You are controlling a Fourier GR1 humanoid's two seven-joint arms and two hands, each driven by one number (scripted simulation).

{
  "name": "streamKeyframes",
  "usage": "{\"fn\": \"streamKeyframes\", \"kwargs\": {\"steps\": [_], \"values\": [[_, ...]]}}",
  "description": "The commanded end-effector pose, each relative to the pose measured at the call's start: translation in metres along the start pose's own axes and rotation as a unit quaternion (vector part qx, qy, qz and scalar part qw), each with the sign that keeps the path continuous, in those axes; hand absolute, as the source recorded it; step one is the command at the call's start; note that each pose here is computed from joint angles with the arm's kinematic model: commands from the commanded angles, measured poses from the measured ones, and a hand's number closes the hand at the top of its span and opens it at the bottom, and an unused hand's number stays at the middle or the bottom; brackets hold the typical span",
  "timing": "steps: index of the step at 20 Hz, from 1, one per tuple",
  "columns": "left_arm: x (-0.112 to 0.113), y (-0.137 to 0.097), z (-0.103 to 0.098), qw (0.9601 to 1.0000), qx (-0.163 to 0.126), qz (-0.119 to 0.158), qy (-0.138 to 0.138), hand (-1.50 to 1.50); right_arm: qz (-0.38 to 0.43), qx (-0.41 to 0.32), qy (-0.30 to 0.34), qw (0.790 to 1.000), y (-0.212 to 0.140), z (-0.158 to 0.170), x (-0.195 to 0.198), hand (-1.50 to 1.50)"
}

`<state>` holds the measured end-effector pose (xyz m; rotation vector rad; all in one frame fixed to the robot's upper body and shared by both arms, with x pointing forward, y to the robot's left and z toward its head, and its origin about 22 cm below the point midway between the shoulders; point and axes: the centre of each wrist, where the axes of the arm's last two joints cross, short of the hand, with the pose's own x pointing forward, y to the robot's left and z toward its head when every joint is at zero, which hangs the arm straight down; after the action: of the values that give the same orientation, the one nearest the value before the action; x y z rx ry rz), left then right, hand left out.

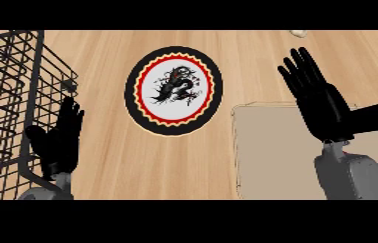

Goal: Pick the tomato from the tray and place it in the plate

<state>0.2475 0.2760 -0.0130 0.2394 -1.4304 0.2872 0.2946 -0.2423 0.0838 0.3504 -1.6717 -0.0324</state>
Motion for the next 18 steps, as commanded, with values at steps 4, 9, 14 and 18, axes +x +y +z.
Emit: {"fn": "streamKeyframes", "kwargs": {"steps": [4, 9, 14, 18], "values": [[0.061, 0.034, 0.002, 0.9932, -0.024, -0.114, 0.007, 0.00, -0.083, 0.026, 0.004, 0.996, -0.019, 0.007, 0.009, -1.50], [0.065, 0.017, 0.046, 0.9899, -0.003, -0.112, 0.086, 0.00, 0.056, -0.039, -0.047, 0.997, -0.055, 0.017, 0.046, -1.50], [0.042, 0.039, 0.060, 0.9743, -0.035, -0.222, -0.008, 0.00, 0.024, -0.123, -0.115, 0.985, -0.084, 0.056, 0.036, -1.50], [0.029, 0.055, 0.060, 0.9657, -0.057, -0.249, -0.048, 0.00, 0.049, -0.104, -0.132, 0.985, -0.110, 0.095, 0.059, -1.50]]}}
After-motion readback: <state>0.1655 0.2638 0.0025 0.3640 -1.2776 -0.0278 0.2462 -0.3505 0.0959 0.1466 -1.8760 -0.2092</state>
